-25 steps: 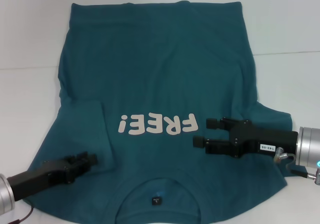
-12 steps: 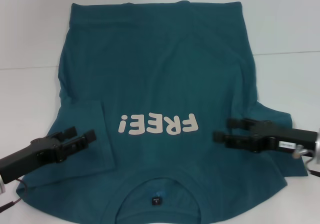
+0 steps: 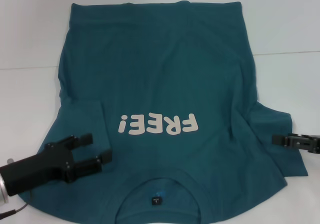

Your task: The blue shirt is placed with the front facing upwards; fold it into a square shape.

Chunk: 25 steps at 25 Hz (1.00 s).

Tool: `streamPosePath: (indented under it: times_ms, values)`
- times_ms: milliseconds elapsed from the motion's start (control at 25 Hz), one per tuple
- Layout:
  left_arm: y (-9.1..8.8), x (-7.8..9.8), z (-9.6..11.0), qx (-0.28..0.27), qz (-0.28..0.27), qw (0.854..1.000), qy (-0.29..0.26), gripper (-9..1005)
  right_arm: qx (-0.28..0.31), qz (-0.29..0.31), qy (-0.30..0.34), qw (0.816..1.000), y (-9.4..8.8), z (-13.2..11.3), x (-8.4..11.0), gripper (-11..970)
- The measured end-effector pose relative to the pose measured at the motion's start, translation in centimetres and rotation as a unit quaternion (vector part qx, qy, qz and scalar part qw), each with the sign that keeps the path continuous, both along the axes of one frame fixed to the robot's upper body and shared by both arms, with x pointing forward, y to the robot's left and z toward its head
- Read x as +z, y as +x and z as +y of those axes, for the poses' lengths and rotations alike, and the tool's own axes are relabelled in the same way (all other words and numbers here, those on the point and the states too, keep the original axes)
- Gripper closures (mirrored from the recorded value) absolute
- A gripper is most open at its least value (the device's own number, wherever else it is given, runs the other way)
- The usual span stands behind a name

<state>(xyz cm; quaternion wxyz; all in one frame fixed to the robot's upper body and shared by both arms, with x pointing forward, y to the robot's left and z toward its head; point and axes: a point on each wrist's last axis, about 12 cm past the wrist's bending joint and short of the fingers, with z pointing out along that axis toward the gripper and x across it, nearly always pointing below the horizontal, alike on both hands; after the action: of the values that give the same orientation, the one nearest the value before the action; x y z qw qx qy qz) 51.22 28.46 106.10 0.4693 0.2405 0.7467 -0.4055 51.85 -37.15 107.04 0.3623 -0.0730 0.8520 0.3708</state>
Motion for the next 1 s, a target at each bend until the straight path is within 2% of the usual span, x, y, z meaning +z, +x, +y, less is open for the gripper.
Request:
streamPosePath:
  times_ms: [400,640,800,1000]
  values:
    - [-0.4,-0.2,-1.1,-0.05,-0.017,0.998,0.022,119,-0.075,0.067,-0.008,0.995,0.6,-2.8,0.4,49]
    - [-0.2,-0.4,-1.6,-0.069,-0.013,0.997,0.039,118,-0.101,0.078,-0.01,0.992,1.3,-3.3,0.9,50]
    - [-0.1,-0.4,-1.6,-0.073,-0.015,0.996,0.045,118,-0.113,0.065,-0.014,0.991,2.1,-3.1,1.4,50]
    - [0.0,-0.3,-1.7,-0.075,-0.017,0.996,0.048,119,-0.122,0.053,-0.028,0.991,3.8,-1.7,1.3,51]
